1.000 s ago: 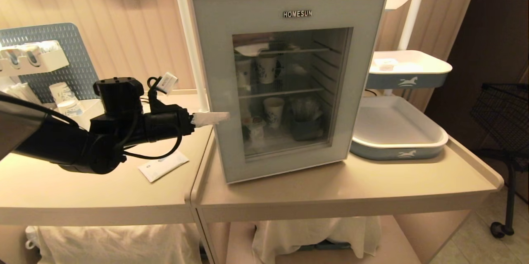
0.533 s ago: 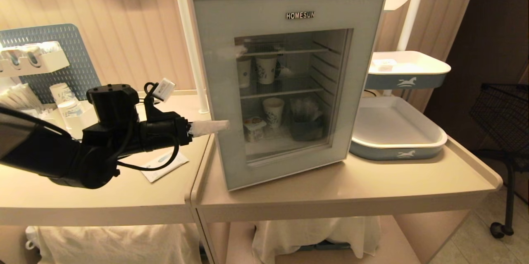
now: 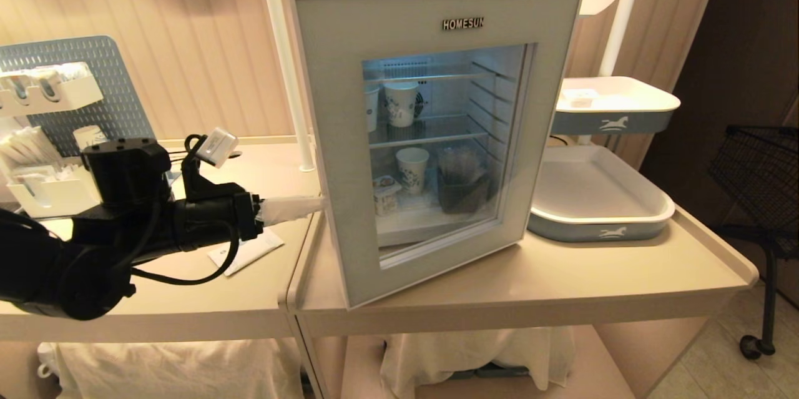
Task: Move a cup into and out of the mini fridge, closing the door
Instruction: Open the freezer door
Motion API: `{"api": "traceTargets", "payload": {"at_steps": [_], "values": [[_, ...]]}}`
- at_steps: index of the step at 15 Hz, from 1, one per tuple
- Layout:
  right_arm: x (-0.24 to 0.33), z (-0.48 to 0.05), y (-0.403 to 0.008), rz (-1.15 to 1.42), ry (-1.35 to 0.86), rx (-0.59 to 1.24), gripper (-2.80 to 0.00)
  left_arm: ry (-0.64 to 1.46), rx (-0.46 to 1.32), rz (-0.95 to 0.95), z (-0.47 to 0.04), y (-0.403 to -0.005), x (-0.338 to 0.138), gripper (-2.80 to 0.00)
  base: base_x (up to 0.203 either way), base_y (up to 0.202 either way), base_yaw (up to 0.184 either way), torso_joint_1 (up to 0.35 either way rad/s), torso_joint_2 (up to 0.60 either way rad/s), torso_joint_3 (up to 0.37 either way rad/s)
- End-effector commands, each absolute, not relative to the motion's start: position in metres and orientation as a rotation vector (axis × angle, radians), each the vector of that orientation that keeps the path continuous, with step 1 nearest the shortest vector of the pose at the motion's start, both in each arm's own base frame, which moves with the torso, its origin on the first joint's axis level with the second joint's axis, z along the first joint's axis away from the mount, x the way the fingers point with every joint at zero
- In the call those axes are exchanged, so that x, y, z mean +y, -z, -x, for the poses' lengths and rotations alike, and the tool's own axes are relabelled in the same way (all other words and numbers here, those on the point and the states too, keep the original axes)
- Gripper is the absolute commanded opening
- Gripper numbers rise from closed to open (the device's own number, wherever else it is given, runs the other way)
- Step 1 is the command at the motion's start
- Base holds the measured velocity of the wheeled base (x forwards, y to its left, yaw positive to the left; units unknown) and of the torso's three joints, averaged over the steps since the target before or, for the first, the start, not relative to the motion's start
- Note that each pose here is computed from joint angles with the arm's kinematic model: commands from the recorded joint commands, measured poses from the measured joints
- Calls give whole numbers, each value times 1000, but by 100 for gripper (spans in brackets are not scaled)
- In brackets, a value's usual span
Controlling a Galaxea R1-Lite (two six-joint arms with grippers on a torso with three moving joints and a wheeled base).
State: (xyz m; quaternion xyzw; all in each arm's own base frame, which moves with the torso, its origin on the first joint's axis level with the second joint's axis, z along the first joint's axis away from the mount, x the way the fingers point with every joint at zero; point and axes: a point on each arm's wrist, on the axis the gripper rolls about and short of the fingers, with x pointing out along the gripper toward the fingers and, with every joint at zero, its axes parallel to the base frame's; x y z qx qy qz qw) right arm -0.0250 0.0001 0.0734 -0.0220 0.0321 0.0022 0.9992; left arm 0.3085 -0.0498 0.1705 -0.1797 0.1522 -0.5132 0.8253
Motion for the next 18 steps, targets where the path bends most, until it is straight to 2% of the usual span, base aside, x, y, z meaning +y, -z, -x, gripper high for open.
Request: {"api": "traceTargets", "payload": {"at_steps": [1, 6, 14, 15, 16, 18], "values": [[0, 25, -73, 44, -5, 66, -280, 1059, 327, 391, -308, -166, -39, 0, 0, 0, 0, 0, 0, 0], [0, 25, -73, 44, -4, 64, -280, 1030, 338, 391, -322, -153, -31, 0, 0, 0, 0, 0, 0, 0], [0, 25, -73, 44, -5, 66, -280, 1019, 391, 445, -360, -151, -35, 0, 0, 0, 0, 0, 0, 0], [0, 25, -73, 44, -5, 66, -280, 1018, 397, 448, -361, -149, -35, -218, 0, 0, 0, 0, 0, 0], [0, 25, -73, 44, -5, 66, -280, 1017, 400, 450, -363, -148, -35, -280, 0, 0, 0, 0, 0, 0], [0, 25, -73, 44, -5, 66, -280, 1028, 401, 447, -366, -148, -39, -280, 0, 0, 0, 0, 0, 0]]}}
